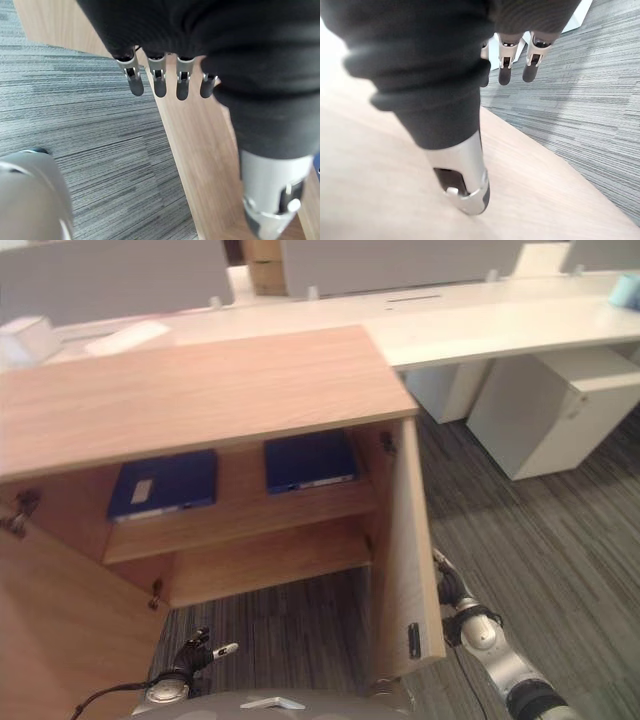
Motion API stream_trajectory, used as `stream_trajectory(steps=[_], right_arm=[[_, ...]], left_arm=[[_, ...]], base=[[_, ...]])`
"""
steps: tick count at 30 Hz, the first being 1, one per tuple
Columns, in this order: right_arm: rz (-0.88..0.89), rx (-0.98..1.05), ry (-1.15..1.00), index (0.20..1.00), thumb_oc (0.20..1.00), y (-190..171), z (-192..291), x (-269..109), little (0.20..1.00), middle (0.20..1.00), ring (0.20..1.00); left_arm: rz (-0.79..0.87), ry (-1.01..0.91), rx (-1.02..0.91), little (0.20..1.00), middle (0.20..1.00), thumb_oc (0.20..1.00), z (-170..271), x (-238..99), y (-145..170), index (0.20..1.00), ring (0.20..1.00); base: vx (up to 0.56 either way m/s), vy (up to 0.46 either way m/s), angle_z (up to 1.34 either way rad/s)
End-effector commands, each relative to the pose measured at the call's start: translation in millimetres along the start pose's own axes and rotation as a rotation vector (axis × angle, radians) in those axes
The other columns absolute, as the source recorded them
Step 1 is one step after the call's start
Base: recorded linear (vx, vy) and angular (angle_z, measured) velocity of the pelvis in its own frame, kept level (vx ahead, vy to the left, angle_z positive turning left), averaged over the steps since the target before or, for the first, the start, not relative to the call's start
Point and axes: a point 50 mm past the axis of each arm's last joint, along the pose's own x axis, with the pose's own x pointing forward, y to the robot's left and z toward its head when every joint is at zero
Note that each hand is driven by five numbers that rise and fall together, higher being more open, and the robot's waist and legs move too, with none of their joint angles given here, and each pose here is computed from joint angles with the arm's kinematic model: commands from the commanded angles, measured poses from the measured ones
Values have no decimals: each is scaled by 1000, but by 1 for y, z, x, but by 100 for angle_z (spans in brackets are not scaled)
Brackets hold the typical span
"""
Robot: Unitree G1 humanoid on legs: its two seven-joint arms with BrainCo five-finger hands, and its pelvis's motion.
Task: Put the empty folder in the office cabinet
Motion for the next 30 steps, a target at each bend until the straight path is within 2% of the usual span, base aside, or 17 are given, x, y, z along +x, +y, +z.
stream_trajectory(steps=[1,6,14,15,16,19,21,22,23,24,25,27,29,30], right_arm=[[28,-19,-154,1000,1000,6,40,22,1000,1000,1000],[32,14,-126,1000,1000,15,39,28,1000,1000,1000],[154,62,-171,1000,1000,61,71,54,1000,1000,1000],[87,87,-246,1000,1000,51,91,61,1000,1000,1000],[49,95,-235,1000,1000,40,91,63,1000,1000,1000],[51,95,-234,1000,1000,40,91,63,1000,1000,1000],[-69,121,-147,1000,1000,11,82,72,1000,1000,1000],[-180,178,-37,1000,1000,-5,62,72,1000,1000,1000],[-181,180,-39,1000,1000,-5,62,72,1000,1000,1000],[-232,204,19,1000,1000,-12,47,67,1000,1000,1000],[-232,204,19,1000,1000,-12,47,67,1000,1000,1000],[-248,220,72,1000,1000,-8,32,62,1000,1000,1000],[-248,220,72,1000,1000,-8,32,62,1000,1000,1000],[-250,234,122,1000,1000,-3,15,54,1000,1000,1000]], left_arm=[[16,-29,32,1000,1000,1000,2,-5,17,1000,1000],[26,-19,78,1000,1000,1000,5,-5,23,1000,1000],[176,53,113,1000,1000,1000,-9,-15,57,1000,1000],[296,53,312,1000,1000,1000,-12,-31,90,1000,1000],[261,65,234,1000,1000,1000,-26,-40,88,1000,1000],[261,67,233,1000,1000,1000,-27,-41,88,1000,1000],[233,-8,266,1000,1000,1000,-21,-63,106,1000,1000],[281,-35,314,1000,1000,1000,-14,-68,115,1000,1000],[283,-36,316,1000,1000,1000,-13,-68,115,1000,1000],[390,-98,308,1000,1000,1000,1,-72,129,1000,1000],[390,-98,308,1000,1000,1000,1,-72,129,1000,1000],[521,-120,238,1000,1000,1000,3,-80,145,1000,1000],[521,-120,238,1000,1000,1000,3,-80,145,1000,1000],[637,-159,207,1000,1000,1000,12,-91,165,1000,1000]], base=[[-69,102,67],[-159,259,55],[-41,137,18],[-81,30,55],[-82,10,34],[-24,11,48],[-68,-28,103],[-68,-66,68],[-120,-102,102],[-39,-58,93],[-54,-79,96],[-10,-41,58],[11,-23,13],[16,-27,7]])
